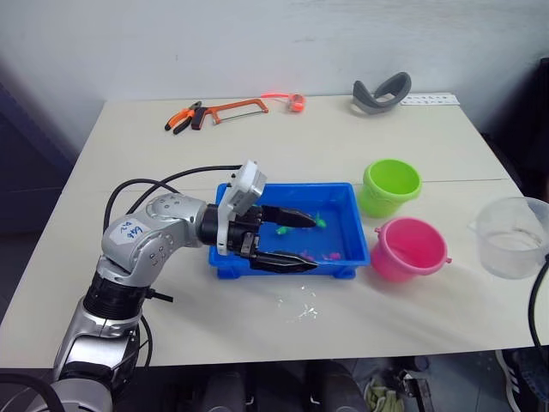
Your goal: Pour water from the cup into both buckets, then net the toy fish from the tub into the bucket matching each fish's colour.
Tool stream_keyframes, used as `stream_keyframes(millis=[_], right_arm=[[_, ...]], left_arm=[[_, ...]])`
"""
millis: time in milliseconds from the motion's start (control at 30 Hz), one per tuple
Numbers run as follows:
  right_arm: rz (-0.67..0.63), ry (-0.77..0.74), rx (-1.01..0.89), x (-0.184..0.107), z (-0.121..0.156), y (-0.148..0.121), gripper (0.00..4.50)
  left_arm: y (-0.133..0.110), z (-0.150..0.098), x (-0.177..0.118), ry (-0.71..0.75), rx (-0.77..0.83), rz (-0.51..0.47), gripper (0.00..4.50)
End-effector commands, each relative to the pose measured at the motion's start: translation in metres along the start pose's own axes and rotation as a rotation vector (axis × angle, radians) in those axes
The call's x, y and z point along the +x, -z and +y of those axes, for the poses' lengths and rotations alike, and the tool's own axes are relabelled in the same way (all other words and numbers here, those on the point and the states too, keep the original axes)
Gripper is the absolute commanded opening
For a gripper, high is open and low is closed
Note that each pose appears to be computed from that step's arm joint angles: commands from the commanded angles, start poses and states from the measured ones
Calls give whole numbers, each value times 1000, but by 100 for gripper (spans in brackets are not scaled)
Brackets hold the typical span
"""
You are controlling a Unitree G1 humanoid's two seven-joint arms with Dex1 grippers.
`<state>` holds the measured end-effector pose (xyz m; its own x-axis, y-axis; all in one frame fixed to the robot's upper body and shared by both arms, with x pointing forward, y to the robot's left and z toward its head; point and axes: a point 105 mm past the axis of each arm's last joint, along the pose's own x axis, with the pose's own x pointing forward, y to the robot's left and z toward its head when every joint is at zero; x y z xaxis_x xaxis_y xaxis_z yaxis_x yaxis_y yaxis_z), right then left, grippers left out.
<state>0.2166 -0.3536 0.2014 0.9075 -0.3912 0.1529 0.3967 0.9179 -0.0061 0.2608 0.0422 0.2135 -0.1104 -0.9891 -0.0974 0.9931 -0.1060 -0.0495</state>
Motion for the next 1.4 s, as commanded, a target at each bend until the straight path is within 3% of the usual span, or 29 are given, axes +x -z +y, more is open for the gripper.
stream_keyframes(millis=[33,867,1167,1400], right_arm=[[-71,-65,-135,5,17,-21,7],[-252,-275,-620,9,68,-44,7],[-331,-349,-901,6,84,-49,7],[-307,-312,-886,7,79,-43,7]], left_arm=[[-5,0,3,16,43,-14,450],[-6,2,3,-15,59,-26,450],[-7,3,4,-15,64,-26,450],[-9,3,4,-13,67,-27,450]])
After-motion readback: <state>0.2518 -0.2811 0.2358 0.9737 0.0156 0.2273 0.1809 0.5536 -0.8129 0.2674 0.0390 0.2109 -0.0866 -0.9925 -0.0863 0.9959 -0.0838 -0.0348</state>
